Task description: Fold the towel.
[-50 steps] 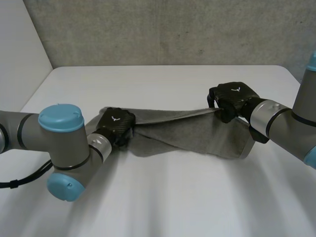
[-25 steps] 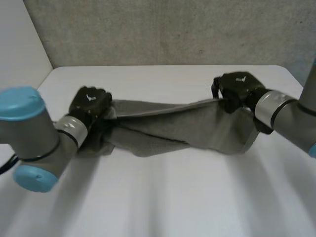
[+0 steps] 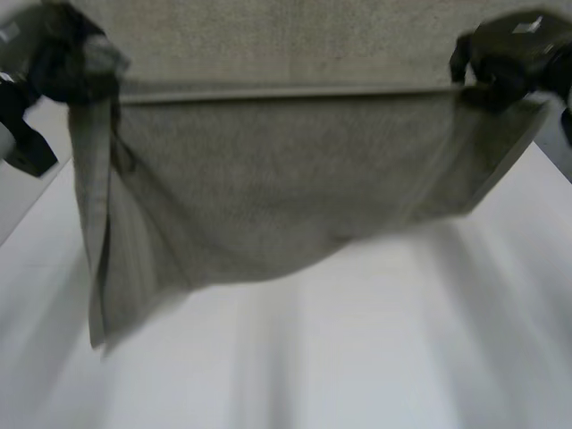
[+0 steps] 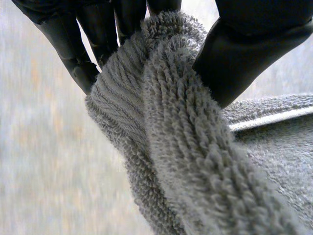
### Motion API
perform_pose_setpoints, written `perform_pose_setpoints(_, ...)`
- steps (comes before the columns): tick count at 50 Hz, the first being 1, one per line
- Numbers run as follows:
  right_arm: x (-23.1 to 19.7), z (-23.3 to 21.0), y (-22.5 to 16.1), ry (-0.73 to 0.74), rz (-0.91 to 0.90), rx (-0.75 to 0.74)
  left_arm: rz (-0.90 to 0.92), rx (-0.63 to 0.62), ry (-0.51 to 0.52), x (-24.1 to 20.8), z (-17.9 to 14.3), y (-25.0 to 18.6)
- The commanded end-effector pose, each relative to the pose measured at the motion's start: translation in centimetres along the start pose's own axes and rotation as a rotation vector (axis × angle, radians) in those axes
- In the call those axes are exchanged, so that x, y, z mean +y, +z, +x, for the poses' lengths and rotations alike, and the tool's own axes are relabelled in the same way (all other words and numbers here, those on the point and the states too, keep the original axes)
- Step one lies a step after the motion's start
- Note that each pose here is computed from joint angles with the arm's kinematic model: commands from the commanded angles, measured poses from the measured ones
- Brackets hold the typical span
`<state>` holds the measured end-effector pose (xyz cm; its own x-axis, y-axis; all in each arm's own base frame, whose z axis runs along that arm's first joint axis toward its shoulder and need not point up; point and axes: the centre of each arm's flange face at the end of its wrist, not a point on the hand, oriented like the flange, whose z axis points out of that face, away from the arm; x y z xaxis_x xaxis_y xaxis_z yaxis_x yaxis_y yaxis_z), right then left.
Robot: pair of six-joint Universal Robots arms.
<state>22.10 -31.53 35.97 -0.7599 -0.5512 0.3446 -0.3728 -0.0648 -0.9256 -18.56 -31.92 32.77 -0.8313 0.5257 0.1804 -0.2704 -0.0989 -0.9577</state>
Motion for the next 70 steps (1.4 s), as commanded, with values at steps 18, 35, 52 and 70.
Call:
perform_pose_setpoints(18,-11.8,0.4,7.3,-0.207,0.779,0.436,0.524,0.201,0.194,-7.7,0.8,13.8)
perform_pose_setpoints(35,1.7,-5.0,7.0,-0.123,0.312,0.07,0.113,0.245,0.002,7.4,-3.4,9.3)
perform_pose_setpoints(52,14.9,-10.5,2.7,-0.053,-0.036,-0.157,-0.215,0.273,-0.056,18.4,-5.3,0.3)
perform_pose_setpoints(70,14.8,-11.3,1.0,-0.078,-0.037,-0.17,-0.22,0.177,-0.034,13.1,-5.4,-2.3)
